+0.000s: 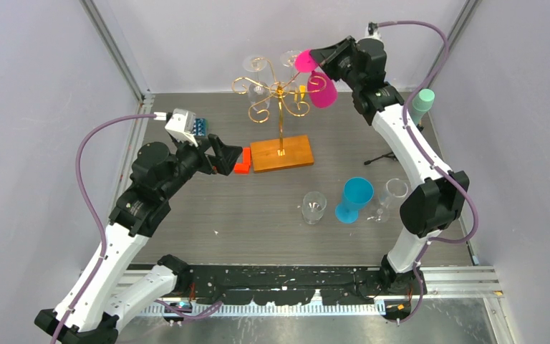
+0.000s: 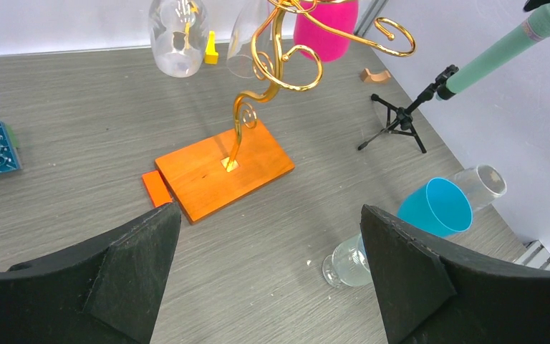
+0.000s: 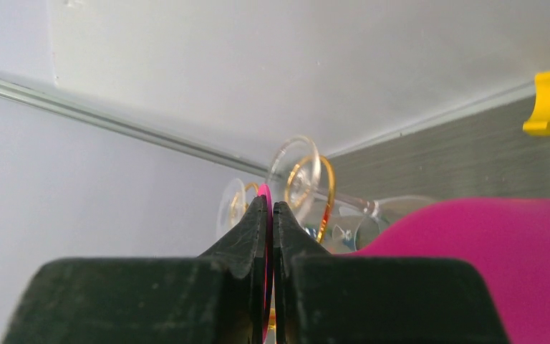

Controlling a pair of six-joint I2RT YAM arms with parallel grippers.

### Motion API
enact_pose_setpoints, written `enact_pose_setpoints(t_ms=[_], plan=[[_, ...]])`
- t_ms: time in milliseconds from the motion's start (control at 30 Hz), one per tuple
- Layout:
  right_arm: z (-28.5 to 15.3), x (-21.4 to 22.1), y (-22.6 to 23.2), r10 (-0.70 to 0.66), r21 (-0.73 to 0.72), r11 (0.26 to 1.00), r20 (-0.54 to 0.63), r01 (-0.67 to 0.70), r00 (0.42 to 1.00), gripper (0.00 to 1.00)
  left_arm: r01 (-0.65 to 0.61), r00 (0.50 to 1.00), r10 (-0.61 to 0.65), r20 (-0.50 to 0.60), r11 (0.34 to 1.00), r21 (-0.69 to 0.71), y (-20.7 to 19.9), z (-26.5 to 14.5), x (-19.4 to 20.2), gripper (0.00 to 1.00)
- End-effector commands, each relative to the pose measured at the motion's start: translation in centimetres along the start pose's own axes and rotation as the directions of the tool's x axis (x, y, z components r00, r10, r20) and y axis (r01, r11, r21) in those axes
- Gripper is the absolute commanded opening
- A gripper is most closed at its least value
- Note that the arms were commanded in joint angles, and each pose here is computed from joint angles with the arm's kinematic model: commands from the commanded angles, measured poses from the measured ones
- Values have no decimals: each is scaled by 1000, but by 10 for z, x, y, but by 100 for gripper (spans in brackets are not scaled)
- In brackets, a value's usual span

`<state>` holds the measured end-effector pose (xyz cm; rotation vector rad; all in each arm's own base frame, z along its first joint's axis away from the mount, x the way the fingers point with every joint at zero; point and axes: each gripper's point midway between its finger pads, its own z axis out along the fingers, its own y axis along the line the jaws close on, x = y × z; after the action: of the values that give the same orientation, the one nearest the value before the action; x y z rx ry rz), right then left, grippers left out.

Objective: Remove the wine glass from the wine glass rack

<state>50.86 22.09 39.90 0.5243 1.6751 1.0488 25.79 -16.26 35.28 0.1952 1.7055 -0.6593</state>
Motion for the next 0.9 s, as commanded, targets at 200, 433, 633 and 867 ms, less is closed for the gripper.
enact_pose_setpoints(t_ms=[200,433,633,867], plan=[[-33,-74,61,-191,-89,972,242,218,951,0,-10,999,11,42,1000,-21,2,-5,-15,100],[-73,-84,101,-243,-202,933,250,296,937,0,-1,1000,0,13,1000,15,-5,5,-12,100],[-131,-79,144,-222,-339,897,209,284,952,0,57,998,-60,34,996,76,-20,6,-23,100],[-198,-51,169,-61,-474,878,31,69,998,0,207,976,-216,22,956,210,-52,2,-38,100]])
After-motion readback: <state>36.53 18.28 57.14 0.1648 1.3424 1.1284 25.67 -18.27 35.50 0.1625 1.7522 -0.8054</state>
